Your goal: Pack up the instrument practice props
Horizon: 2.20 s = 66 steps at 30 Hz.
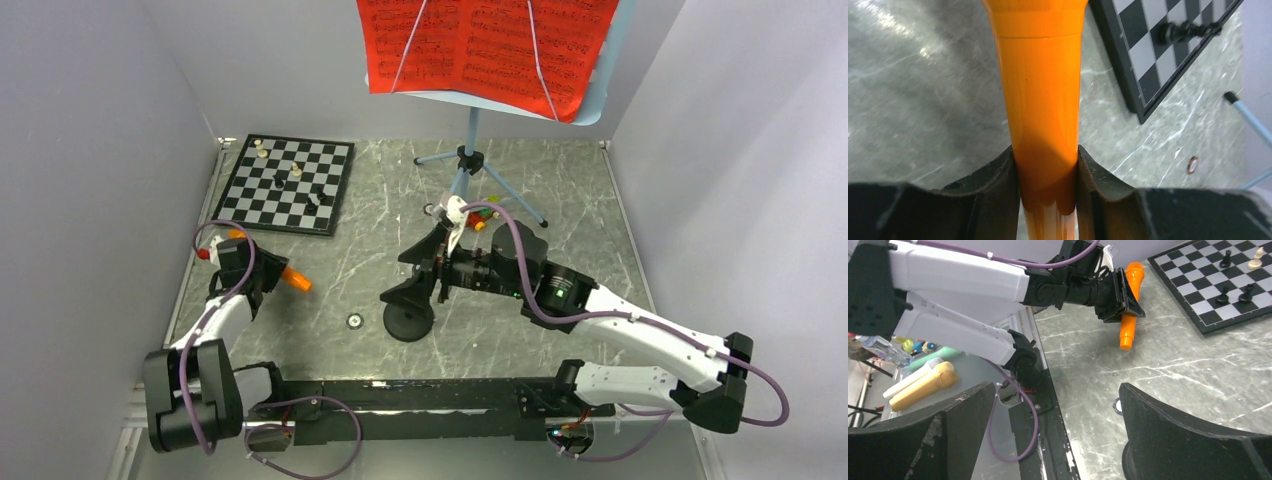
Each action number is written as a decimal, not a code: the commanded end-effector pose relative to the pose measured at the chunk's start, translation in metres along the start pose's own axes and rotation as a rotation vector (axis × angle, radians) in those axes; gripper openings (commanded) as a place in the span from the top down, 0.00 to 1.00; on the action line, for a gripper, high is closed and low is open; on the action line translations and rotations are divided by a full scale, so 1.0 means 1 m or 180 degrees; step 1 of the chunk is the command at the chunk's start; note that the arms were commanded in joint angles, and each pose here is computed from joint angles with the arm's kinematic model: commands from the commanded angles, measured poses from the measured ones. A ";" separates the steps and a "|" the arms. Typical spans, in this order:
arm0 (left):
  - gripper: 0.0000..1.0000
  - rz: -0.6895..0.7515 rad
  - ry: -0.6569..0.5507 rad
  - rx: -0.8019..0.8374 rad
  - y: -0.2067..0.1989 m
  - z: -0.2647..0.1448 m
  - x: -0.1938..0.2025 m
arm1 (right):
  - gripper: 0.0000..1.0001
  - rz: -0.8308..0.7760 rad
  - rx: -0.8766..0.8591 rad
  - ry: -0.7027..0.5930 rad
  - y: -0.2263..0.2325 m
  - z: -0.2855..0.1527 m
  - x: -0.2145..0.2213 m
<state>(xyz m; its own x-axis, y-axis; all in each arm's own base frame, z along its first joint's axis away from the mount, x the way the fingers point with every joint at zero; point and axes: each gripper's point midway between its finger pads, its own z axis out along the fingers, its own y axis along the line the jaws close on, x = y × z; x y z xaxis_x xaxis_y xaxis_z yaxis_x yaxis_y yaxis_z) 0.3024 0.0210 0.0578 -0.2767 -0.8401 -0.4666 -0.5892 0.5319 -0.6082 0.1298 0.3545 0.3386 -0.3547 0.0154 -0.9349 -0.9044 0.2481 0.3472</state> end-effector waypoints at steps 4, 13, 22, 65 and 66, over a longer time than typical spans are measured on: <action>1.00 -0.0635 -0.0524 0.0278 -0.030 0.027 -0.042 | 0.00 -0.0254 0.0133 -0.0198 0.000 -0.027 -0.016; 1.00 -0.0900 -0.0528 -0.0114 -0.013 0.060 -0.044 | 0.00 -0.0390 0.0380 -0.0171 -0.013 -0.033 -0.016; 0.70 -0.0829 -0.0415 -0.0409 -0.007 0.077 -0.043 | 0.00 -0.0474 0.0636 -0.0173 -0.027 -0.042 -0.016; 0.10 -0.0636 -0.0189 0.0316 -0.058 0.047 -0.041 | 0.00 -0.0454 0.1006 -0.0142 -0.042 -0.065 -0.015; 0.03 -0.0606 -0.0290 0.0496 -0.072 0.035 -0.050 | 0.00 -0.0456 0.1002 -0.0118 -0.042 -0.064 -0.013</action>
<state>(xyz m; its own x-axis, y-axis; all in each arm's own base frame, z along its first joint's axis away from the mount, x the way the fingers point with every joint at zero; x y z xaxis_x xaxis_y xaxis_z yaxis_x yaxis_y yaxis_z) 0.3802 0.0404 0.0479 -0.1008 -0.9277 -0.3595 -0.6489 0.3352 -0.6830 0.1566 0.2846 0.3274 -0.2284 -0.0288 -0.9731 -0.8299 0.5284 0.1792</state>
